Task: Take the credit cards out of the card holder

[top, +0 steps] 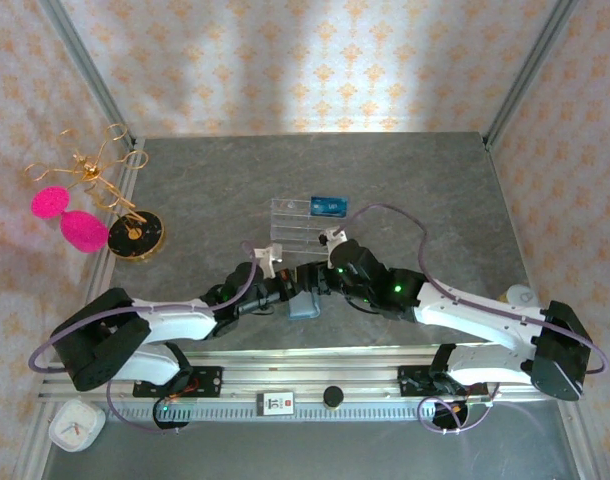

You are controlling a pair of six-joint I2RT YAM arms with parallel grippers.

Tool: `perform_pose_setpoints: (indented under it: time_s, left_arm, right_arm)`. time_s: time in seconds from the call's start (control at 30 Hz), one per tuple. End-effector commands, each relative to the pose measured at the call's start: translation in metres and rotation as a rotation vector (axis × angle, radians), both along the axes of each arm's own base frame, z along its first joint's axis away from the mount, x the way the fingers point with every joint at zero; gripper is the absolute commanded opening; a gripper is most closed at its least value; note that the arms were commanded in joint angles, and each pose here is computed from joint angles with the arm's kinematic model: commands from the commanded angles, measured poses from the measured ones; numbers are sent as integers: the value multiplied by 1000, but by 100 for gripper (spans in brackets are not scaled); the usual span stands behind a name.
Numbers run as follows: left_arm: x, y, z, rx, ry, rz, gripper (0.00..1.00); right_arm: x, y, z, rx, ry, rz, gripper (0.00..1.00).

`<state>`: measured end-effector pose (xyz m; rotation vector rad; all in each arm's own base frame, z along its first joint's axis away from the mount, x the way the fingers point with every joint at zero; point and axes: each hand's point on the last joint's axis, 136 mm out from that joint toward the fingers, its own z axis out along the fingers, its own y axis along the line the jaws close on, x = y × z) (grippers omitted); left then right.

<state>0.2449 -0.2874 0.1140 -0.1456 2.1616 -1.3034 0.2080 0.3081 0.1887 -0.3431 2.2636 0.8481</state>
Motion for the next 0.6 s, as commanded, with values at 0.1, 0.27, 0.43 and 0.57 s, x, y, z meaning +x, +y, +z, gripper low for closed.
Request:
perform_pose_setpoints:
  time_s: [0.1, 0.27, 0.43, 0.57]
  left_arm:
    - [-2, -43, -18, 23, 28, -130, 3]
    - [6, -55, -49, 85, 75, -143, 2]
    - [5, -59, -87, 239, 150, -159, 0]
    - [4, -49, -91, 267, 161, -140, 0]
  right_arm:
    - [2, -19, -4, -13, 2, -81, 28]
    - [-3, -38, -12, 13, 15, -140, 20]
    - [-4, -50, -14, 22, 16, -177, 19]
    - [-4, -57, -23, 16, 28, -210, 15]
